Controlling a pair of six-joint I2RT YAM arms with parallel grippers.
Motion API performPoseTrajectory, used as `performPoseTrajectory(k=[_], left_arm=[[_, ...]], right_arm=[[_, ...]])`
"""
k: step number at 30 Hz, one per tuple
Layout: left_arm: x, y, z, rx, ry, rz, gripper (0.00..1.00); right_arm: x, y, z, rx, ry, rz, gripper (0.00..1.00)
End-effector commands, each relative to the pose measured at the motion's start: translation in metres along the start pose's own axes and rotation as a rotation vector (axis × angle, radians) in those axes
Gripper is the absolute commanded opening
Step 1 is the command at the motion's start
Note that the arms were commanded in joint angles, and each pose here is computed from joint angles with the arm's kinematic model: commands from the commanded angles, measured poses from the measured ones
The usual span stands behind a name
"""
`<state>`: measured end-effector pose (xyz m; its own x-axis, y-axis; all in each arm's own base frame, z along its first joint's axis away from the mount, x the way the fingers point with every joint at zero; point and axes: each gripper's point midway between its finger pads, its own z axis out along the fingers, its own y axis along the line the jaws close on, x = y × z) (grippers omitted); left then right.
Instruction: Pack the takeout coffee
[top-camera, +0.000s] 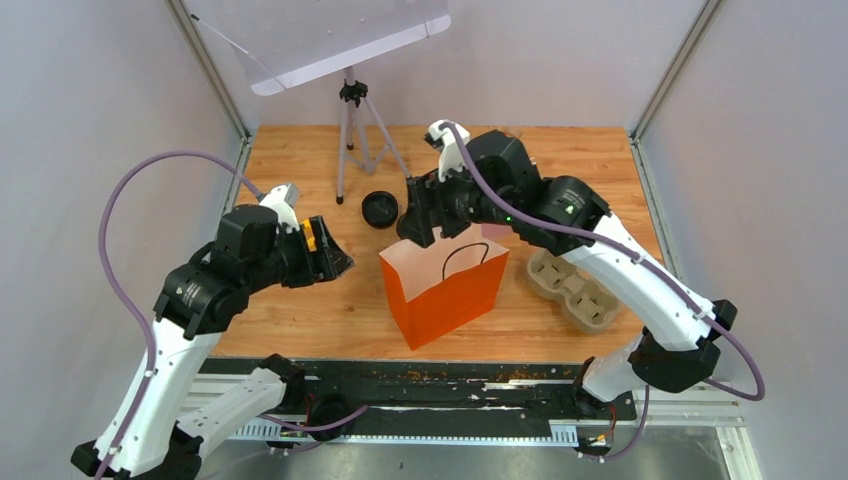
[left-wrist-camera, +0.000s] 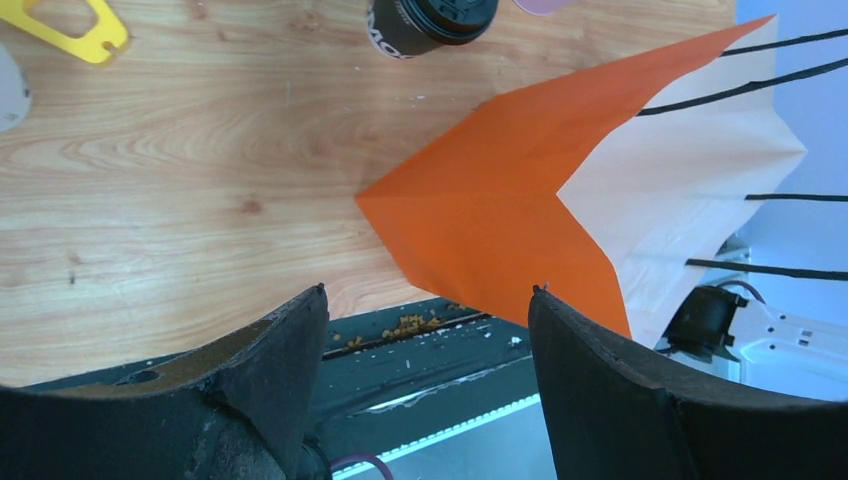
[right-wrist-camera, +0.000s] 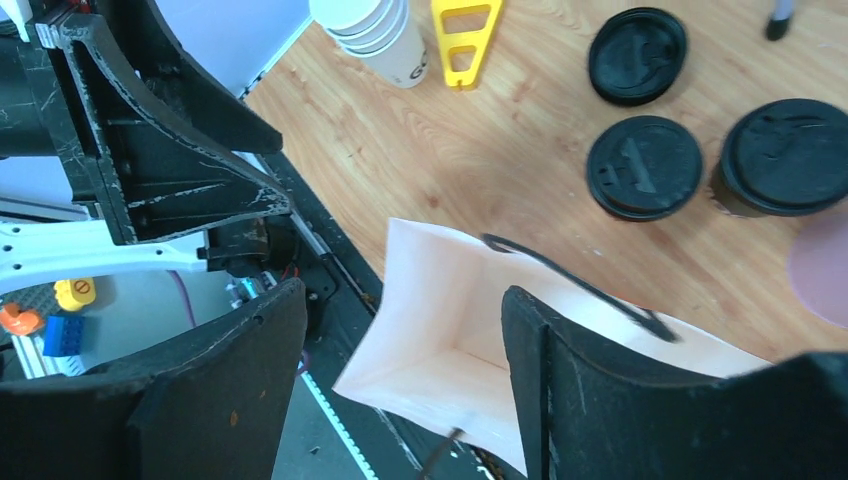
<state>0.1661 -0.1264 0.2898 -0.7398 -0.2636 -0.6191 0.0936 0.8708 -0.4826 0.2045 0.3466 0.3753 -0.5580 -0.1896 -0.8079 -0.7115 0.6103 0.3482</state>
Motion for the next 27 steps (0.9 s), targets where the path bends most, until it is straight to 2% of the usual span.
performPoseTrajectory(k=[1,9,15,22,27], left_arm=[[-0.011,-0.026,0.004,0.104,-0.009,-0.026,0.81],[-0.007,-0.042,0.020,0.172,0.008,-0.121,0.80],[0.004,-0.052,0.035,0.202,0.042,-0.163,0.80],[0.000,-0.059,0.037,0.220,0.039,-0.163,0.80],[-0.002,-0.062,0.039,0.210,0.039,-0.163,0.81]], right_arm=[[-0.020,-0.019,-0.041,0.024,-0.074,-0.064,0.72],[-0.014,-0.071,-0.071,0.180,-0.048,-0.125,0.75],[0.012,-0.112,-0.081,0.297,0.010,-0.103,0.77],[0.030,-0.140,-0.085,0.309,0.030,0.009,0.71],[0.033,-0.142,-0.081,0.286,0.031,0.035,0.68]])
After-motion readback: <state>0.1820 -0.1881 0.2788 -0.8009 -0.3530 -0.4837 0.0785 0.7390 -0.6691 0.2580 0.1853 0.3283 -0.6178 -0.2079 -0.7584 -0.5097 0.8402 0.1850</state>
